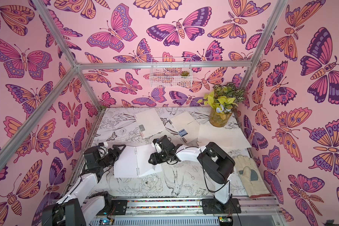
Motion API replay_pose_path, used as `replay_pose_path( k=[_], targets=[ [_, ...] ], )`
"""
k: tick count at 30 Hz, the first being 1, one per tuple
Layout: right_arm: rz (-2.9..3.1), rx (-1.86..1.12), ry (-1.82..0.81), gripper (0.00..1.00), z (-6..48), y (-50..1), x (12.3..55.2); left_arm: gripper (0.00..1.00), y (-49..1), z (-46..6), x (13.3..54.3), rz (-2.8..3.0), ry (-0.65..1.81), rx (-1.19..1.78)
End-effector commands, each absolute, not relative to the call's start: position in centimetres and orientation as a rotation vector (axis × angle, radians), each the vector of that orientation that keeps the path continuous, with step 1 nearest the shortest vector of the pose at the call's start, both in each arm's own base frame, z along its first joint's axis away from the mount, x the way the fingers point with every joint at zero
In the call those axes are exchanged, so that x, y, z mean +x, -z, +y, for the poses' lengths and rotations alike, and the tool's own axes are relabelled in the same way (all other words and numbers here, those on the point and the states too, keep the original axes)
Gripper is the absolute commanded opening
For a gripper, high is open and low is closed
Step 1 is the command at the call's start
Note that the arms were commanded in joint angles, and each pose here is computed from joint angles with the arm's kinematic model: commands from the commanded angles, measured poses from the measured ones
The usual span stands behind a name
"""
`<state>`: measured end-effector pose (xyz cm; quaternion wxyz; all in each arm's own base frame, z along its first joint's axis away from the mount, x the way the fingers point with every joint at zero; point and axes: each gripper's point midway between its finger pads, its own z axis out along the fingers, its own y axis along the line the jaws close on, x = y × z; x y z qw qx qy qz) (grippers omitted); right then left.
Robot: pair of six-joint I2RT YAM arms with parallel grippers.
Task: Tear off pages from different notebooks
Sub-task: Tear off the paper from the notebook.
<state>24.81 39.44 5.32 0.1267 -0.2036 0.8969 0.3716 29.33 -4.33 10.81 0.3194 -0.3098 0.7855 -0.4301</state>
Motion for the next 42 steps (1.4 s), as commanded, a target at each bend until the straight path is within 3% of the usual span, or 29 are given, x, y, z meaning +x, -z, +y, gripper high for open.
replay_pose_path(
  k=[1, 4, 13, 18, 21, 28, 34, 37, 42],
  targets=[
    [2.588, -0.467, -1.229, 0.62, 40.8, -5.6, 26.0, 0.84, -11.5, -4.4, 29.5, 2.065, 1.140, -0.778],
    [2.613, -0.376, -1.218, 0.68, 40.5, -4.6, 26.9, 0.82, -11.5, -4.4, 29.5, 2.066, 1.141, -0.774],
    [2.642, -0.303, -1.051, 0.73, 38.2, -3.2, 29.6, 0.75, -11.1, -4.5, 29.2, 2.086, 1.141, -0.773],
    [2.575, -0.522, -1.152, 0.56, 42.0, -5.5, 28.9, 0.72, -12.1, -4.0, 29.6, 2.095, 1.122, -0.770],
    [2.540, -0.658, -1.114, 0.54, 43.4, -6.2, 27.8, 0.70, -11.8, -3.4, 29.4, 2.108, 1.109, -0.815],
    [2.486, -0.741, -1.220, 0.67, 45.4, -6.7, 27.5, 0.64, -11.5, -3.3, 29.7, 2.130, 1.153, -0.841],
    [2.478, -0.783, -1.234, 0.71, 47.0, -7.1, 28.5, 0.46, -12.1, -3.6, 30.0, 2.133, 1.208, -0.818],
    [2.530, -0.800, -1.104, 0.66, 46.5, -5.8, 29.3, 0.35, -12.4, -3.8, 29.8, 2.136, 1.220, -0.804],
    [2.541, -0.823, -0.963, 0.41, 45.3, -5.1, 29.9, 0.30, -12.6, -3.7, 29.8, 2.138, 1.196, -0.799]
  ],
)
